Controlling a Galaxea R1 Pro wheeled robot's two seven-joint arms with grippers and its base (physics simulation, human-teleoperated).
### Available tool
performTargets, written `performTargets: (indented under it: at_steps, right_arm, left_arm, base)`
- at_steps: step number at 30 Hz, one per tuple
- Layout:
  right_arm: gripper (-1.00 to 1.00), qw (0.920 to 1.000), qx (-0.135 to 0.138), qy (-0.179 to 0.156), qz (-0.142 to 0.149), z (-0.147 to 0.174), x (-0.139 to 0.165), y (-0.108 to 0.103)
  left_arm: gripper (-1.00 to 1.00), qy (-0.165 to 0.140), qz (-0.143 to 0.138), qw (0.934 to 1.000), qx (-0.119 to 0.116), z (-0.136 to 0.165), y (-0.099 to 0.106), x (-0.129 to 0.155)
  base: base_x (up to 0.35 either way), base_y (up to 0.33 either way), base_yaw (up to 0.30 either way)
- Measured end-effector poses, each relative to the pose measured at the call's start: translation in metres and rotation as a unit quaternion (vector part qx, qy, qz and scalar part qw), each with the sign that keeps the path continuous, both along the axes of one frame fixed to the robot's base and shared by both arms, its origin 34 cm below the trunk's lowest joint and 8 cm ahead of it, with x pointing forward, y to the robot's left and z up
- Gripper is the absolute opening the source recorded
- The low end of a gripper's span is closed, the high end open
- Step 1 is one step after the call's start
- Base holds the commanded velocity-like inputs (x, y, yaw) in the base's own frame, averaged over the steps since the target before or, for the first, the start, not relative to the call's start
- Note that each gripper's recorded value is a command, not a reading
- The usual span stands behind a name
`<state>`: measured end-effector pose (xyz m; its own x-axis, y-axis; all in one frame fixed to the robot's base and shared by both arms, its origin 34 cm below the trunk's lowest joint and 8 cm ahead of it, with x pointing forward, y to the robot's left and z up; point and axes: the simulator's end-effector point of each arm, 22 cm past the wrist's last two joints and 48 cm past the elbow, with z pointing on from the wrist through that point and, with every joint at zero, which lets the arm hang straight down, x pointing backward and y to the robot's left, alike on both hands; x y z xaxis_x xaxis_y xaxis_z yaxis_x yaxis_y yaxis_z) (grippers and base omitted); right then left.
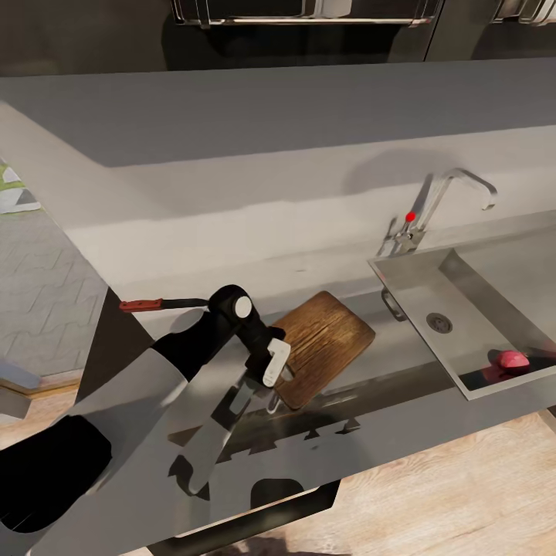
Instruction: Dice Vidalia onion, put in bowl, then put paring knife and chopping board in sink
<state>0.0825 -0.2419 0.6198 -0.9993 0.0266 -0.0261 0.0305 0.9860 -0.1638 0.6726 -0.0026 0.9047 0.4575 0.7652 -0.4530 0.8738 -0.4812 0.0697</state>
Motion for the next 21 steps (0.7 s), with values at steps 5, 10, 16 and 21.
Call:
performTargets:
  at_steps: [5, 10, 16, 21]
  right_arm:
    - [1.00, 1.0000, 0.000, 0.000, 0.000, 0.000, 0.000, 0.000]
    - [1.00, 1.0000, 0.000, 0.000, 0.000, 0.000, 0.000, 0.000]
    - [1.00, 1.0000, 0.000, 0.000, -0.001, 0.000, 0.000, 0.001]
    - [1.00, 1.0000, 0.000, 0.001, -0.001, 0.000, 0.000, 0.001]
  left_arm:
    - [-1.00, -0.002, -0.004, 1.0000, 0.003, 0.000, 0.000, 0.000]
    - [-1.00, -0.003, -0.005, 1.0000, 0.004, 0.000, -0.001, 0.000]
    - [-1.00, 0.003, -0.014, 0.9999, -0.007, -0.001, -0.014, -0.012]
    - [-1.00, -0.004, -0.019, 0.9996, -0.021, 0.004, -0.022, -0.017]
  base:
    - [0.000, 0.000, 0.000]
    - [0.000, 0.000, 0.000]
    - [0.000, 0.000, 0.000]
    - [0.000, 0.000, 0.000]
